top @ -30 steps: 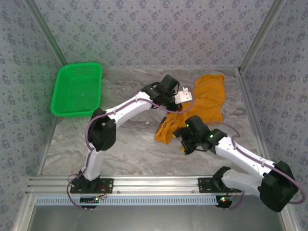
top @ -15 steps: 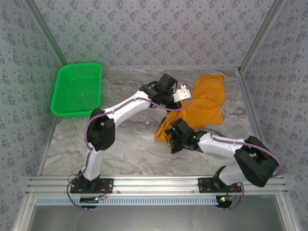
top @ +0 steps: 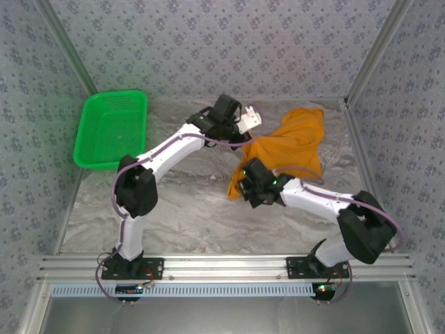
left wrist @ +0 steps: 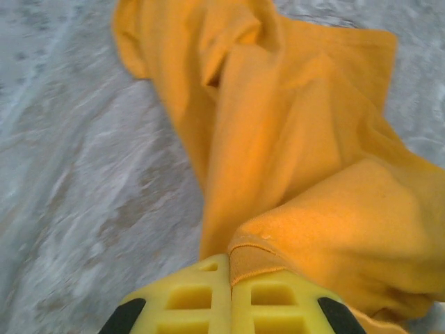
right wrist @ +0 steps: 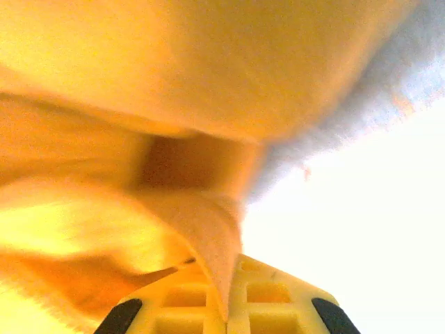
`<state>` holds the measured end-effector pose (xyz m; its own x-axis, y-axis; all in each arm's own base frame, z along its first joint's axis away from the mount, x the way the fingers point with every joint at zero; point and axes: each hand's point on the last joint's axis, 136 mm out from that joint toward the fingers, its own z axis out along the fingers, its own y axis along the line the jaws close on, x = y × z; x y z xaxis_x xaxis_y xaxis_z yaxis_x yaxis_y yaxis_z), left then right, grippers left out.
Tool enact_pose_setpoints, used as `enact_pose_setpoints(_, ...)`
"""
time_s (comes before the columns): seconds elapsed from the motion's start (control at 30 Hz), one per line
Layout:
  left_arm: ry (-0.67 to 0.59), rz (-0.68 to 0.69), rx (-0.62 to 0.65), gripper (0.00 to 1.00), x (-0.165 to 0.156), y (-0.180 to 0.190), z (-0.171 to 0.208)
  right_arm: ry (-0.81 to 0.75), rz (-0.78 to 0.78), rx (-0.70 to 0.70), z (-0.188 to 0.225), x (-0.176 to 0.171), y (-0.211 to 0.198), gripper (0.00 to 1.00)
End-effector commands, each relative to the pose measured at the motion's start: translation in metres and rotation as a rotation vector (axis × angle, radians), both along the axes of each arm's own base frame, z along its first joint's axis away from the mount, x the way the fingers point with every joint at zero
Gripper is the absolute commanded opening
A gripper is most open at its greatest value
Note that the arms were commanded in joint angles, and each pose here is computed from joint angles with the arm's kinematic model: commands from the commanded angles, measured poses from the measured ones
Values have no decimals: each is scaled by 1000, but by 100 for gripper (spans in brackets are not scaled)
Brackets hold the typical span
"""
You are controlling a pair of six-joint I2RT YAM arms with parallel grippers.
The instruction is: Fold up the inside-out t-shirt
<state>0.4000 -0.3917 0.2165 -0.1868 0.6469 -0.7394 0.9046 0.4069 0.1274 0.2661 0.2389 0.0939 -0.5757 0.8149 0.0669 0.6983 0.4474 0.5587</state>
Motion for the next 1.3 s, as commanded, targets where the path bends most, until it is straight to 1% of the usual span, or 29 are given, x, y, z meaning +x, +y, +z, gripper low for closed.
enact_pose_setpoints(0.0, -75, 200, -131, 0, 25, 50, 96, -167, 97, -316, 71, 13, -54, 0)
enact_pose_setpoints(0.1, -88, 337, -161, 0, 30, 88, 127, -362, 199, -476, 149, 18, -64, 0)
enact_pose_setpoints(0.17, -111, 453, -180, 0, 29, 117, 145, -467, 281, -564, 192, 18, -67, 0)
enact_pose_setpoints(0.23, -124, 609, -230, 0, 25, 151, 165, -532, 350, -634, 227, 17, -74, 0)
enact_pose_setpoints(0.27, -129, 687, -263, 0, 22, 167, 175, -582, 359, -671, 248, 20, -78, 0)
enact_pose_setpoints(0.33, -104, 792, -366, 0, 6, 194, 197, -687, 383, -748, 292, 21, -88, 0)
enact_pose_setpoints(0.37, -87, 821, -410, 0, -1, 202, 205, -732, 393, -765, 309, 18, -90, 0)
enact_pose_setpoints(0.43, -38, 875, -505, 0, -28, 217, 224, -854, 426, -778, 347, 9, -89, 0)
enact_pose_setpoints(0.5, 17, 886, -621, 0, -57, 224, 242, -959, 430, -792, 379, -4, -90, 0)
enact_pose_setpoints(0.53, 24, 863, -681, 0, -74, 225, 254, -1012, 428, -800, 394, -13, -91, 0)
enact_pose_setpoints(0.57, 11, 843, -725, 0, -89, 226, 264, -1048, 423, -811, 406, -20, -92, 0)
enact_pose_setpoints(0.63, -62, 780, -802, 0, -121, 228, 288, -1087, 441, -810, 418, -28, -91, 0)
enact_pose_setpoints(0.67, -92, 742, -808, 0, -133, 224, 292, -1091, 442, -812, 420, -28, -92, 0)
enact_pose_setpoints(0.73, -138, 740, -799, 0, -142, 227, 296, -1087, 453, -836, 417, -23, -91, 0)
enact_pose_setpoints(0.83, -205, 773, -743, 0, -130, 228, 290, -1059, 434, -839, 412, 4, -93, 0)
enact_pose_setpoints(0.93, -281, 782, -668, 0, -104, 217, 290, -997, 412, -757, 398, 48, -97, 0)
enact_pose_setpoints(1.07, -357, 842, -582, 0, -49, 209, 299, -939, 398, -776, 384, 116, -107, 0)
enact_pose_setpoints(1.2, -423, 895, -578, 0, 3, 214, 322, -935, 387, -738, 387, 171, -115, 0)
enact_pose_setpoints(1.27, -432, 909, -594, 0, 25, 213, 332, -950, 341, -727, 396, 193, -126, 0)
